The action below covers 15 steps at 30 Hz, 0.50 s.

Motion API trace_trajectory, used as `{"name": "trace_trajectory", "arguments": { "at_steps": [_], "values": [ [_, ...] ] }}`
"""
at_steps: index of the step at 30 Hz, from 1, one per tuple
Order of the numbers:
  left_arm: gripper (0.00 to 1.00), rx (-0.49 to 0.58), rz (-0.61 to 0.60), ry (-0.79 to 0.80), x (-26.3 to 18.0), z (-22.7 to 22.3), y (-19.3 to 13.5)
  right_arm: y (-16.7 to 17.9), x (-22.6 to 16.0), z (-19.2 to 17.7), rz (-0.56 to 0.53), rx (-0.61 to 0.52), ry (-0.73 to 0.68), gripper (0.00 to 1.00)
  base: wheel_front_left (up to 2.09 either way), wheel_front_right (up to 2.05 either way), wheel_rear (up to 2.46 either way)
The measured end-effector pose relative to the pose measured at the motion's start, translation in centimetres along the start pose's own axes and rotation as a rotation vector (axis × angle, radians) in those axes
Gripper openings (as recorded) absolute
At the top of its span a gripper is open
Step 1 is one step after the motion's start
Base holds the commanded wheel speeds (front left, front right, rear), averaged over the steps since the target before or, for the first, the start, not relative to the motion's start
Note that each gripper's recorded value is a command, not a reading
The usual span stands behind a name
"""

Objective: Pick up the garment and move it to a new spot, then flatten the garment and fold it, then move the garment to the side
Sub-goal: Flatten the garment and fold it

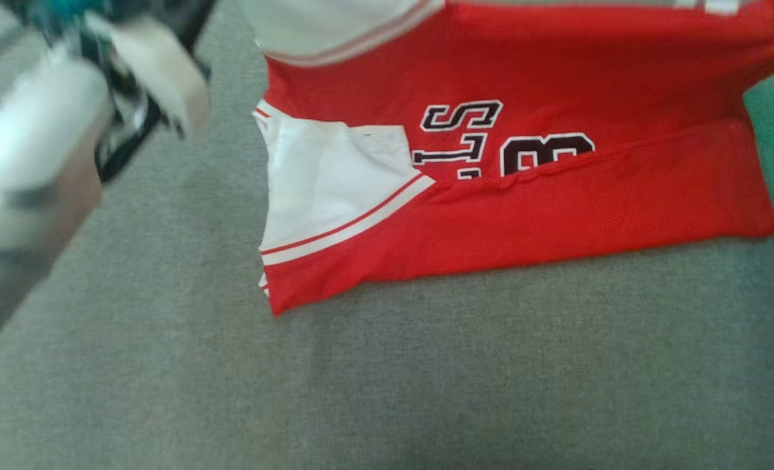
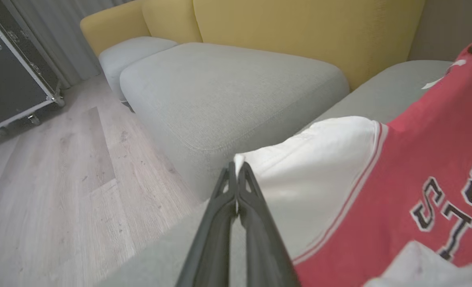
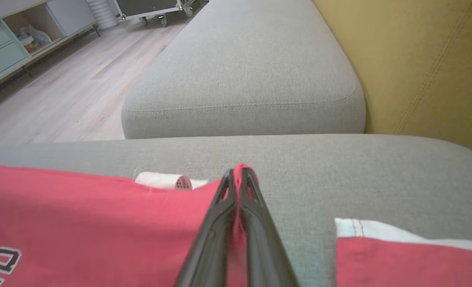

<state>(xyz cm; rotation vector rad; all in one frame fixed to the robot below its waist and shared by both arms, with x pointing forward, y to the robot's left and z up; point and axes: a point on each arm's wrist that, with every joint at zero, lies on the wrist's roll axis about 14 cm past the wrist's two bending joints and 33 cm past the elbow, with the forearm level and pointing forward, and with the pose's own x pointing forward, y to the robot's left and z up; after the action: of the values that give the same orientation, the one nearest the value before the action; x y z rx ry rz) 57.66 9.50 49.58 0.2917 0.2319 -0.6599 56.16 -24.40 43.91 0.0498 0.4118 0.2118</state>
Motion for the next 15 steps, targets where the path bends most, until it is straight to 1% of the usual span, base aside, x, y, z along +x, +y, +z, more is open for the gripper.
{"name": "trace_trajectory", "arguments": {
  "at_steps": [3, 8, 15],
  "values": [
    [0.00, -0.040, -0.018, 0.013, -1.9, -1.3, -1.1, 0.5, -0.7, -0.7, 0.012, 0.001, 0.004, 0.00, 0.00, 0.00, 0.00],
    [0.00, -0.085, -0.031, 0.015, -4.9, -2.5, -3.1, 1.1, -1.4, -0.6, 0.029, 0.006, -0.014, 0.00, 0.00, 0.00, 0.00],
    [0.00, -0.164, -0.045, 0.052, -8.6, -5.4, -7.2, 0.9, -3.2, -4.1, 0.029, 0.007, 0.041, 0.00, 0.00, 0.00, 0.00]
  ]
}}
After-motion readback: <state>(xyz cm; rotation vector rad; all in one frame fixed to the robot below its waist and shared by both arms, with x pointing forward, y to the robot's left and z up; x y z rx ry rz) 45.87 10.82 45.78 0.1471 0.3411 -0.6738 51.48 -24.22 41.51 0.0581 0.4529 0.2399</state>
